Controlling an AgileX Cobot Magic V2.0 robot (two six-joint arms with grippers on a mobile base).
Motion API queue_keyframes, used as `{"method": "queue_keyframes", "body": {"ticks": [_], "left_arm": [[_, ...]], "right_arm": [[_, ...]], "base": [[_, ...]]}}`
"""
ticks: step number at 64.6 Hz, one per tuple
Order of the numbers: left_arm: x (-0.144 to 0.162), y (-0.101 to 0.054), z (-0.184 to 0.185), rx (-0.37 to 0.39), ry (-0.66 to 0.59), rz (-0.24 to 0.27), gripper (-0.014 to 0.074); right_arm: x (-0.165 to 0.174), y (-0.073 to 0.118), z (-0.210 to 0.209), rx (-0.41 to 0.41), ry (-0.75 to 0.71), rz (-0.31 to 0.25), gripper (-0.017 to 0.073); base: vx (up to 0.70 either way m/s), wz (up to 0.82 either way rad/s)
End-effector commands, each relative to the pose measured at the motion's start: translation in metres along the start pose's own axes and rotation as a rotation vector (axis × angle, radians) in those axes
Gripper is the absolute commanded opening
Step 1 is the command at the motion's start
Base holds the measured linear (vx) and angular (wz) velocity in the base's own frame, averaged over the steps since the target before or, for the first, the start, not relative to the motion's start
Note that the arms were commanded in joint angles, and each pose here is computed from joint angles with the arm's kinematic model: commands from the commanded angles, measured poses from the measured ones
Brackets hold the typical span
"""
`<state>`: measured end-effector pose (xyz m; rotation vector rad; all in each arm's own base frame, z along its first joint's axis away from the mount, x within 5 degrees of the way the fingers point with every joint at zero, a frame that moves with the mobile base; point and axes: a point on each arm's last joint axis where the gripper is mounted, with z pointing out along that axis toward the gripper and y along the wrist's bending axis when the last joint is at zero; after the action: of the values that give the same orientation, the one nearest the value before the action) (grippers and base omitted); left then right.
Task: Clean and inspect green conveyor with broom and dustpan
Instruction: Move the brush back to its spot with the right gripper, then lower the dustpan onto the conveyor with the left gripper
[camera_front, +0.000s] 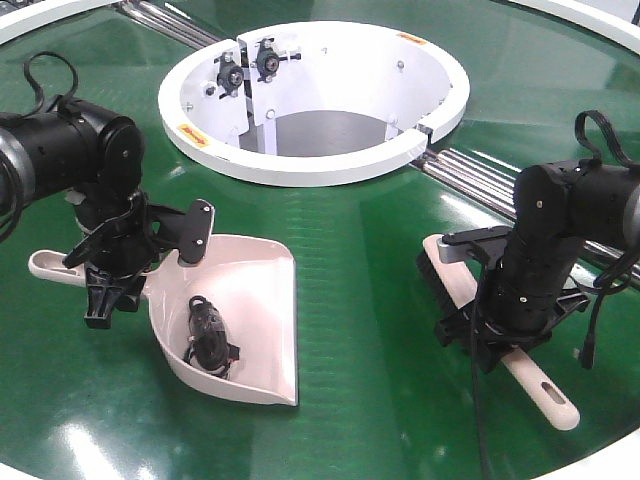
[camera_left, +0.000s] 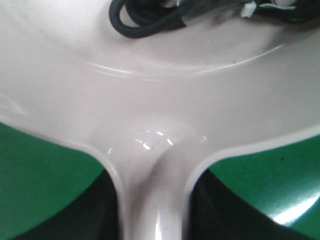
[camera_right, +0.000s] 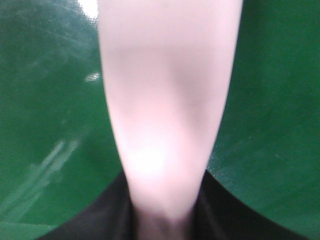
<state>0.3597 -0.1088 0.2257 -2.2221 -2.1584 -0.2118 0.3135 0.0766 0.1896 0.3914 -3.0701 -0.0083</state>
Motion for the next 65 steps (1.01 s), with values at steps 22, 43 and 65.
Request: {"method": "queue_keyframes", "body": {"ticks": [22,43,65], "left_arm": [[0.000,-0.006,-0.028,-0.023,-0.074,-0.084,0.0412],[-0.001,-0.010,-0.037,-0.028,-0.113,-0.157,0.0472],[0.009,-0.027,-0.083,-0.142,-0.181,-0.174,0.0471]], "right_arm": [[0.003,-0.002,-0.021,0.001,-0.046,0.001,0.0048],[0.004,-0.002,-0.021,0.000,-0.037,0.001,0.0309],[0.007,-0.002,-0.032,0.013,-0.087,-0.009,0.0505]], "base": [[0.00,0.00],[0.00,0.00],[0.00,0.00]]}}
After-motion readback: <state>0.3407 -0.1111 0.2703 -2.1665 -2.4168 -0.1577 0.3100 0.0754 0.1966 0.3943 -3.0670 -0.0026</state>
